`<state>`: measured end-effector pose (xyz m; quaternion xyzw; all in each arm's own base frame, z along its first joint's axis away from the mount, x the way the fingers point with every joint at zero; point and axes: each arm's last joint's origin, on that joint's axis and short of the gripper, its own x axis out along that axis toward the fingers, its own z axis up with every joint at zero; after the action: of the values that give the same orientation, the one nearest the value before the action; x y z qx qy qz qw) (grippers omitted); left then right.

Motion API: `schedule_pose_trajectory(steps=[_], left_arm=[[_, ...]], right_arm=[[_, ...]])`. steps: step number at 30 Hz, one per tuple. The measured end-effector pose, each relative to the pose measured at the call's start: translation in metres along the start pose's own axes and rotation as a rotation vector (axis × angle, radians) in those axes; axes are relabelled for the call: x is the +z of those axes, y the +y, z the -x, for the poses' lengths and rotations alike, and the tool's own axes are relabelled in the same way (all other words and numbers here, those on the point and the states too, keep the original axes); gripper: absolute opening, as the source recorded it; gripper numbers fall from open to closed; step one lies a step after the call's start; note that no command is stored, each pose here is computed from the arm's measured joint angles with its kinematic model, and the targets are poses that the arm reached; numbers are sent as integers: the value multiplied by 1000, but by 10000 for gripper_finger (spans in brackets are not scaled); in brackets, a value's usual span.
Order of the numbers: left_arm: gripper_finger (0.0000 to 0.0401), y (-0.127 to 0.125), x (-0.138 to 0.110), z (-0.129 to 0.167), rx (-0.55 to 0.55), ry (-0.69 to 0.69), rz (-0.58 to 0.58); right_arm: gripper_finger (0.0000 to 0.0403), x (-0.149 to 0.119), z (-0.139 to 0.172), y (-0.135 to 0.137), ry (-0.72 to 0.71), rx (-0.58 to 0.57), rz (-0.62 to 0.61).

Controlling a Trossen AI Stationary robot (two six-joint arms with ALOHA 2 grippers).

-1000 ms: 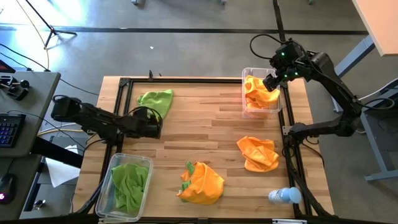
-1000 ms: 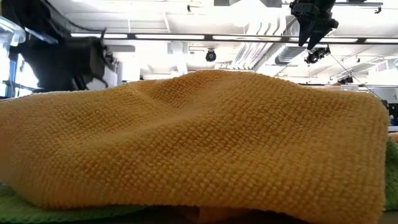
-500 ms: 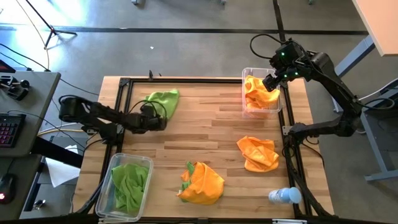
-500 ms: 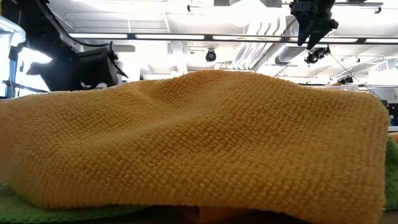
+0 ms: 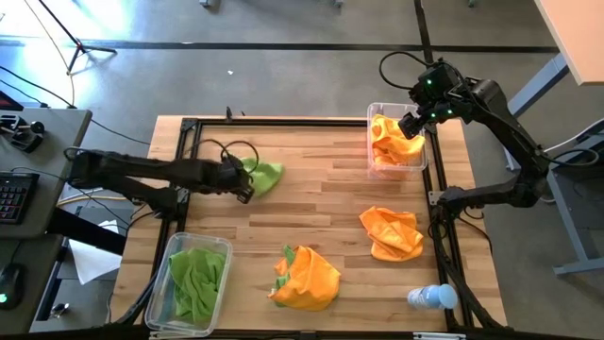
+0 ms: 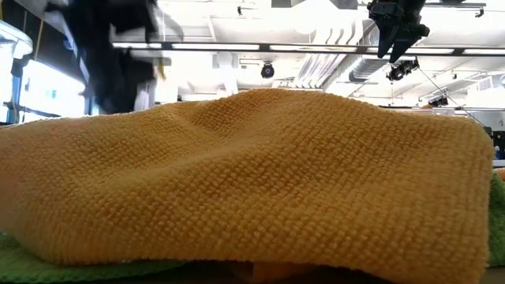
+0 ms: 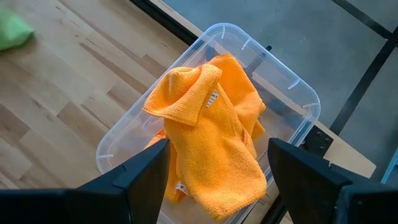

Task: Sort microfiber towel by color & place in baskets
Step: Put the green microfiber towel into the bottom transparent bin

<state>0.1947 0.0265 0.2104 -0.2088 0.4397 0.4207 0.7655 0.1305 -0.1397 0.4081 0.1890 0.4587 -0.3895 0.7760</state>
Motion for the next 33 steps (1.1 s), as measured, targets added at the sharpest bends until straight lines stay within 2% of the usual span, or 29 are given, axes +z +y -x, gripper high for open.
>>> schedule_pose_trajectory(steps=[6, 12, 18, 22, 24, 28, 33], left_arm=[[1, 4, 27, 82, -33, -10, -129], [1, 6, 42, 150, 21, 62, -256], [1, -25, 49, 189, -187, 41, -378], [0, -45, 42, 209, -326, 99, -470], [0, -49, 33, 218, -389, 147, -540], [0, -57, 15, 230, -489, 243, -611], [0, -57, -7, 245, -565, 400, -565]], right_arm=[[266, 0, 0, 0, 0, 0, 0], [266, 0, 0, 0, 0, 0, 0], [266, 0, 0, 0, 0, 0, 0], [266, 0, -1, 0, 1, 5, -3], [266, 0, -1, 0, 3, 5, -6], [266, 0, -1, 0, 3, 5, -7], [266, 0, -1, 0, 3, 6, -7]])
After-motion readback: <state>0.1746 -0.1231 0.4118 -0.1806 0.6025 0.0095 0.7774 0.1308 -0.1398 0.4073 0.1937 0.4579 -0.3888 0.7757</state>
